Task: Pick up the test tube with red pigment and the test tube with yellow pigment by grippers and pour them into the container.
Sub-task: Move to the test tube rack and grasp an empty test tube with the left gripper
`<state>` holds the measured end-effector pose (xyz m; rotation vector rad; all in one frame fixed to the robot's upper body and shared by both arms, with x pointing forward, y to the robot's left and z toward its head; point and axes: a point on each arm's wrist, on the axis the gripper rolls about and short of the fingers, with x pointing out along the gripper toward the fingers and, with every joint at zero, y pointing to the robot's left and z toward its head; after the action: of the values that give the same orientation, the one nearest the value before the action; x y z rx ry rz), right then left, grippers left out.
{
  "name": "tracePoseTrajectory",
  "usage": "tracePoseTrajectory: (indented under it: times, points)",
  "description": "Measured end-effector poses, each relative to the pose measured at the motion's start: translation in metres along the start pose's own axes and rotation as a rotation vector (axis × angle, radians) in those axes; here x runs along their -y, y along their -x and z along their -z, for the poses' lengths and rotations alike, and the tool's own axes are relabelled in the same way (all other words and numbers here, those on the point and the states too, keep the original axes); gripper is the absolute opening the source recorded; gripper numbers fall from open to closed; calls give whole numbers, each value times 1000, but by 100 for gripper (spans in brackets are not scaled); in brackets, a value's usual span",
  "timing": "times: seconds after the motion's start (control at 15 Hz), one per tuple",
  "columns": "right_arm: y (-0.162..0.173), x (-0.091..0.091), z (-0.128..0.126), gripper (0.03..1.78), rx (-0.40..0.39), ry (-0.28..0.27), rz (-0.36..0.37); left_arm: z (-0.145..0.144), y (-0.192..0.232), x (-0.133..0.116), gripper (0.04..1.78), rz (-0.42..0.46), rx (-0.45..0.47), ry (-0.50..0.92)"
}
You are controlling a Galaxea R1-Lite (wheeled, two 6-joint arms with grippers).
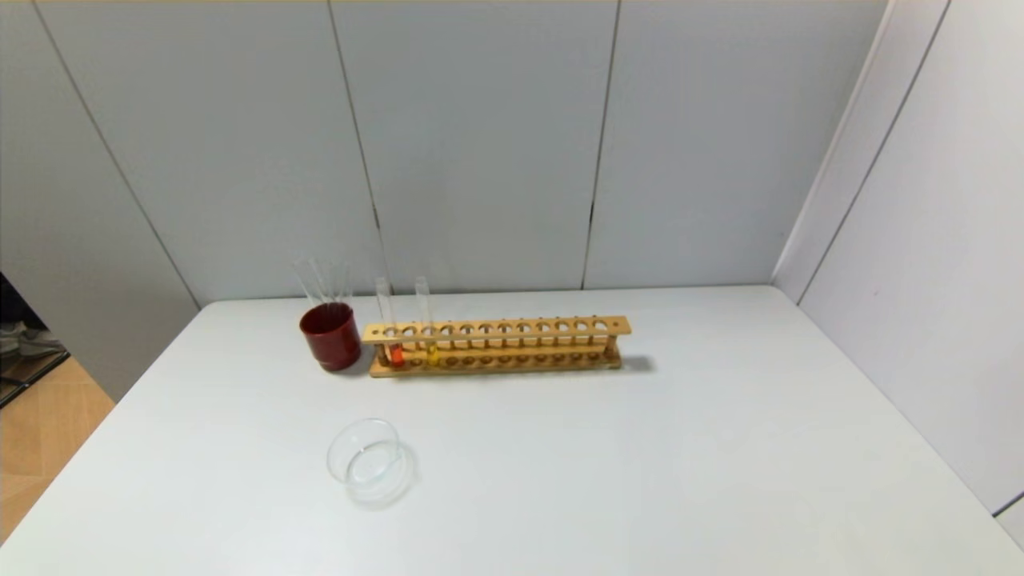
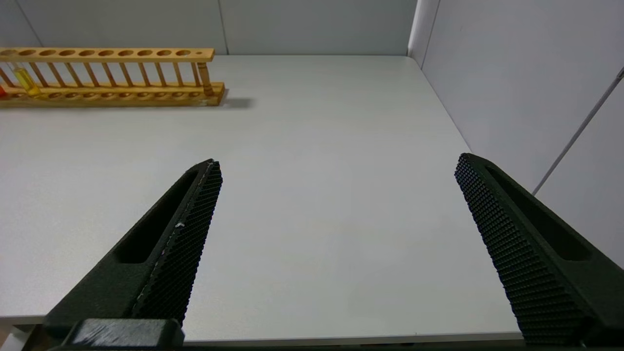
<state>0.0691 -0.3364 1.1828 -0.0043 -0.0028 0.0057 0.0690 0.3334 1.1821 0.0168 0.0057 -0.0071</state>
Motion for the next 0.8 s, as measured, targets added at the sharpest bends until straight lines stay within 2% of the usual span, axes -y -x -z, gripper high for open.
tracePoseTrajectory:
  times: [0.4,0.6,0.8]
  points:
    - [0,0,0,175,0,0,0,-4,1,0,175,11,14,-1]
    - [0,0,0,175,0,0,0,-37,15,0,175,32,60,4]
    - [0,0,0,175,0,0,0,-85,30,0,175,49,42,6]
